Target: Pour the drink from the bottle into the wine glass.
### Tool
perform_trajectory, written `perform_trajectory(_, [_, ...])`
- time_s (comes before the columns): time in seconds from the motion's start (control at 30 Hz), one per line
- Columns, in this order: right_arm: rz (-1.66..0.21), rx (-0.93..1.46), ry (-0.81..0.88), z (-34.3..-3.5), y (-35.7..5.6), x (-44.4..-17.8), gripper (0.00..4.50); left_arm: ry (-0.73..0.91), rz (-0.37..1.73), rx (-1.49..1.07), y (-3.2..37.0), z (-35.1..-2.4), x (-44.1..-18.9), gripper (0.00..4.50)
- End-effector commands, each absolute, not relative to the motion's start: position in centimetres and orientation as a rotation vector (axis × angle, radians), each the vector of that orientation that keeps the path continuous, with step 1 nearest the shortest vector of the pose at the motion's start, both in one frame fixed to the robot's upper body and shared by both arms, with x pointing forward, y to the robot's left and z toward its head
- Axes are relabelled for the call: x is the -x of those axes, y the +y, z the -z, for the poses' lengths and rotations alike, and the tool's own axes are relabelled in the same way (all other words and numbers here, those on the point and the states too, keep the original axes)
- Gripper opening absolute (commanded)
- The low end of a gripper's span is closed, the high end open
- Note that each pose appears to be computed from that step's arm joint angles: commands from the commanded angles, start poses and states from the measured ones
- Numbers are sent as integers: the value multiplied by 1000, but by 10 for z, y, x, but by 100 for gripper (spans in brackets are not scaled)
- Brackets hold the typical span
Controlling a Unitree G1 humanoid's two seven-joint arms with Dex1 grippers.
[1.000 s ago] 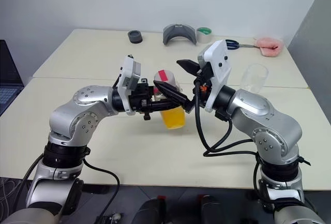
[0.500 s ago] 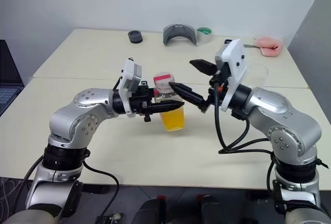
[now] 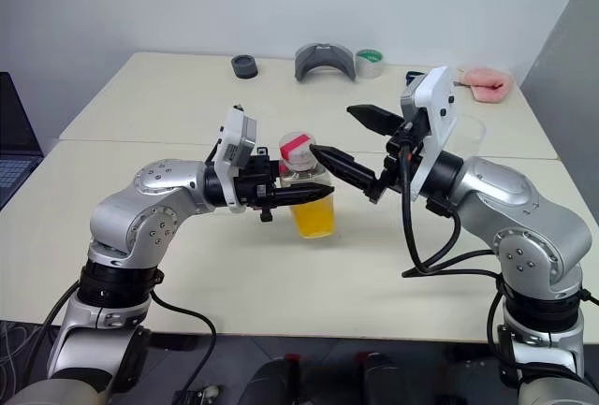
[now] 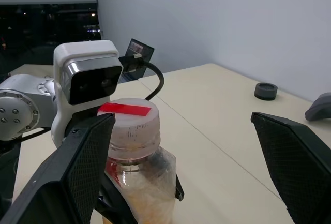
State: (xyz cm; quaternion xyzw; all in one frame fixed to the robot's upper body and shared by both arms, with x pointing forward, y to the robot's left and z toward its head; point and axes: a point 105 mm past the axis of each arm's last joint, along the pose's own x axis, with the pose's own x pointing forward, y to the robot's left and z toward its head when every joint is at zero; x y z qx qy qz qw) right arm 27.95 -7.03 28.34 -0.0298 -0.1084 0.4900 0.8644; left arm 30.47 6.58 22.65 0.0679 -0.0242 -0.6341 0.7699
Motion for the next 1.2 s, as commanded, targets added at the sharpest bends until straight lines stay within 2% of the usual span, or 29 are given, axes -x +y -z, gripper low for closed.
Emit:
perform_trajectory(0.03, [-1051, 69, -284, -293, -65, -272, 448, -139, 1383, -189, 64, -245, -301, 178])
perform_trajectory(0.3, [-1175, 23, -269, -290, -46, -263, 448, -140, 1392, -184, 62, -245, -300, 178])
perform_trajectory(0.63, [-1210, 8, -268, -289, -34, -268, 448, -138, 1397, -185, 61, -244, -299, 178])
perform_trajectory(0.9, [-1225, 43, -267, -285, -33, -269, 180, -138, 1393, -186, 62, -244, -298, 178])
perform_trajectory(1.0, [-1209, 28, -313, -294, -33, -269, 177, -138, 1392, -187, 61, -243, -299, 178])
perform_trajectory(1.1, [-1137, -36, -448, -320, -41, -275, 177, -136, 1395, -186, 61, -243, -298, 178])
perform_trajectory(1.2, [-1105, 34, -501, -327, -44, -278, 177, -134, 1399, -183, 61, -242, -297, 178])
